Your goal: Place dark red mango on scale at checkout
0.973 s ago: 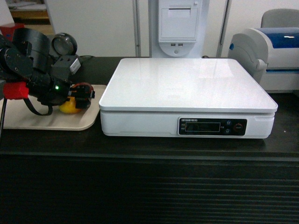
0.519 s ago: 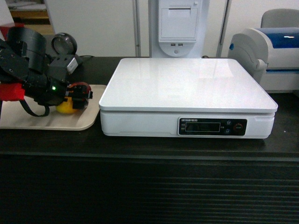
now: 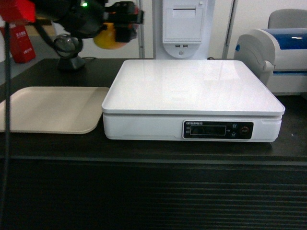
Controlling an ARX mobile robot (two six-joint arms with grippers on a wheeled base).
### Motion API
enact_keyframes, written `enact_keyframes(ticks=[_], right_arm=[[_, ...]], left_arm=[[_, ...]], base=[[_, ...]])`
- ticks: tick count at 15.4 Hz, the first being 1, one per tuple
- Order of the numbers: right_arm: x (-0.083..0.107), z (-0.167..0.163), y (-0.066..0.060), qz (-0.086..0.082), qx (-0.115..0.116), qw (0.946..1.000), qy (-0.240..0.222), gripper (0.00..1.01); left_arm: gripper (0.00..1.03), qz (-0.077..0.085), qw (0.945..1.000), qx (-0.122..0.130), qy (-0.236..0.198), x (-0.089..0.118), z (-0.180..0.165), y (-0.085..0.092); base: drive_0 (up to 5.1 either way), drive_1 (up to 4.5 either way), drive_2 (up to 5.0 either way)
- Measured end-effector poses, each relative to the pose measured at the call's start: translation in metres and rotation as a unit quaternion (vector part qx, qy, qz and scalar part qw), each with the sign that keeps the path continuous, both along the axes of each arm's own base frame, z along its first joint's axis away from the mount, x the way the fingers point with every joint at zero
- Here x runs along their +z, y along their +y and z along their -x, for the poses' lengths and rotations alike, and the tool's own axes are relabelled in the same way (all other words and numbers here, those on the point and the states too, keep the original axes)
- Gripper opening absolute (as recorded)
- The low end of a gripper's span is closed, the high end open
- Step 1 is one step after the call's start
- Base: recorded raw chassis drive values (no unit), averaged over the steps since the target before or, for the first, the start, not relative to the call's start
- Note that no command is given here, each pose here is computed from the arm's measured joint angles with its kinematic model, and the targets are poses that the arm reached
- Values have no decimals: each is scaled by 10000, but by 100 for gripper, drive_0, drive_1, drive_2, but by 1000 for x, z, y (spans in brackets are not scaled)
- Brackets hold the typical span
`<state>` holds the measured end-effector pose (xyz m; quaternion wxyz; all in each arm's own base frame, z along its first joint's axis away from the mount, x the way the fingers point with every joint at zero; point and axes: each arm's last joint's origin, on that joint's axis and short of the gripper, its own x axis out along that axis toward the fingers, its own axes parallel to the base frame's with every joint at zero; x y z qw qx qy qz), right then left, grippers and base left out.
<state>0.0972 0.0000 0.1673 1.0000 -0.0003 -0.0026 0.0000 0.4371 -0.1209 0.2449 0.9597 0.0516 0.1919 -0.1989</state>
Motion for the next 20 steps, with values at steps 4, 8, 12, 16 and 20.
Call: enact_keyframes(ticks=[4, 8, 12, 16, 20], right_arm=[[0, 0, 0, 0, 0, 10000, 2, 98], [0, 0, 0, 0, 0, 10000, 2, 98], [0, 0, 0, 0, 0, 10000, 0, 98], [0, 0, 0, 0, 2, 10000, 2, 98], [0, 0, 0, 0, 0, 10000, 0, 98]], left_arm=[[58, -90, 9979, -644, 43, -3, -1, -85], [58, -267, 9963, -764, 295, -27, -6, -115], [58, -338, 9955, -801, 388, -36, -9, -126], [58, -529, 9942, -801, 495, -49, -14, -145], [73, -898, 9915, -525, 782, -69, -31, -158]], base=[[0, 0, 0], [0, 0, 0], [0, 0, 0], [0, 0, 0], [0, 0, 0]])
